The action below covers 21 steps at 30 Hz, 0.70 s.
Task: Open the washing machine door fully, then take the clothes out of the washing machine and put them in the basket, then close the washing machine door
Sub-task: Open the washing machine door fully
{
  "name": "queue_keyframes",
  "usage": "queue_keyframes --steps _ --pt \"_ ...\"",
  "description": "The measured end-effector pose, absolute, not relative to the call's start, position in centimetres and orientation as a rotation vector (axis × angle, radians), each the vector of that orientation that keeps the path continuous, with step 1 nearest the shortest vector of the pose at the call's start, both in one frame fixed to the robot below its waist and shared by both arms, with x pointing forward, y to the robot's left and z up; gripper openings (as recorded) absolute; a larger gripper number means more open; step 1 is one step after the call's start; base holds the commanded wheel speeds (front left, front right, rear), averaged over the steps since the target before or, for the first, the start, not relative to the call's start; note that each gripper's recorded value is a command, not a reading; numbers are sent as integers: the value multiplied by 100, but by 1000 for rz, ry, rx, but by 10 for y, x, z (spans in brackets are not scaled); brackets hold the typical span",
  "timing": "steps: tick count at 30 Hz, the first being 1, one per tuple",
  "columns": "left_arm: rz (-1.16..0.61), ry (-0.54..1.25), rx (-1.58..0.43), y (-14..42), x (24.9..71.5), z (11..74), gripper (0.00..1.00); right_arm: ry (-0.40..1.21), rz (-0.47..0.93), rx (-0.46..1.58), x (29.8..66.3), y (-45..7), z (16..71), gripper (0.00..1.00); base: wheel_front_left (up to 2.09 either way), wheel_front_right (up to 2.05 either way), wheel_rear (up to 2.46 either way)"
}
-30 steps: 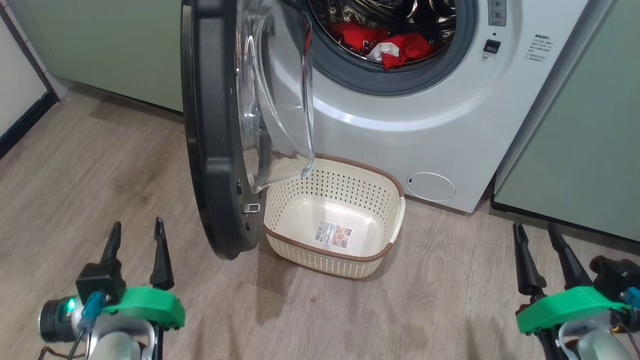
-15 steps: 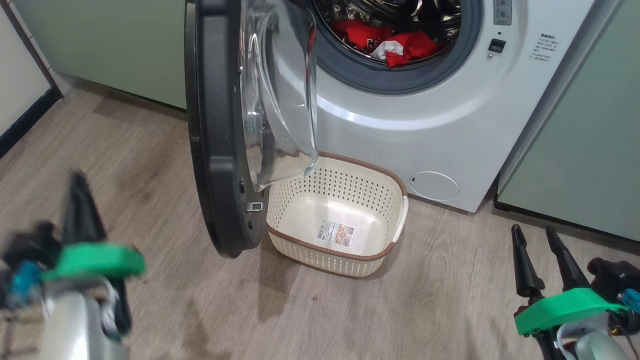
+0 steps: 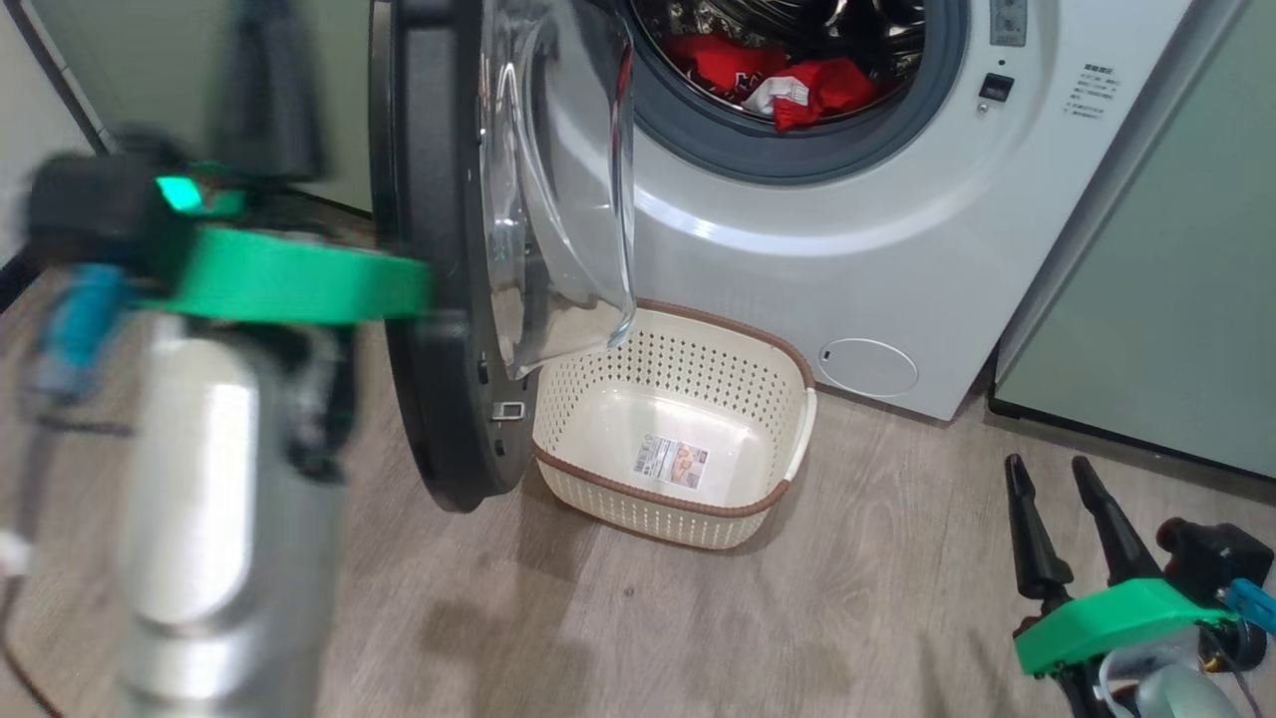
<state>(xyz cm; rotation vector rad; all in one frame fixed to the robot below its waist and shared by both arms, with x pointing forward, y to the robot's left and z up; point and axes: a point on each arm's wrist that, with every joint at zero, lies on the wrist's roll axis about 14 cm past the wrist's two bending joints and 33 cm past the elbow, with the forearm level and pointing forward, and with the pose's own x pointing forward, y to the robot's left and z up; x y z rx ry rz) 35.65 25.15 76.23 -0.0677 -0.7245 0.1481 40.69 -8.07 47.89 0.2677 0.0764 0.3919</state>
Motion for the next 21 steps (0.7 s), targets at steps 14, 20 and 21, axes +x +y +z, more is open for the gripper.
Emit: queue_keyframes --steps 14,20,21 --pt "-341 -375 -112 62 370 656 0 98 355 279 404 -94 470 100 0 0 0" --pt "-299 -201 -170 64 371 583 0 112 347 283 405 -96 465 100 0 0 0" --pt "-279 -175 -169 68 373 572 0 113 347 283 405 -96 464 100 0 0 0"
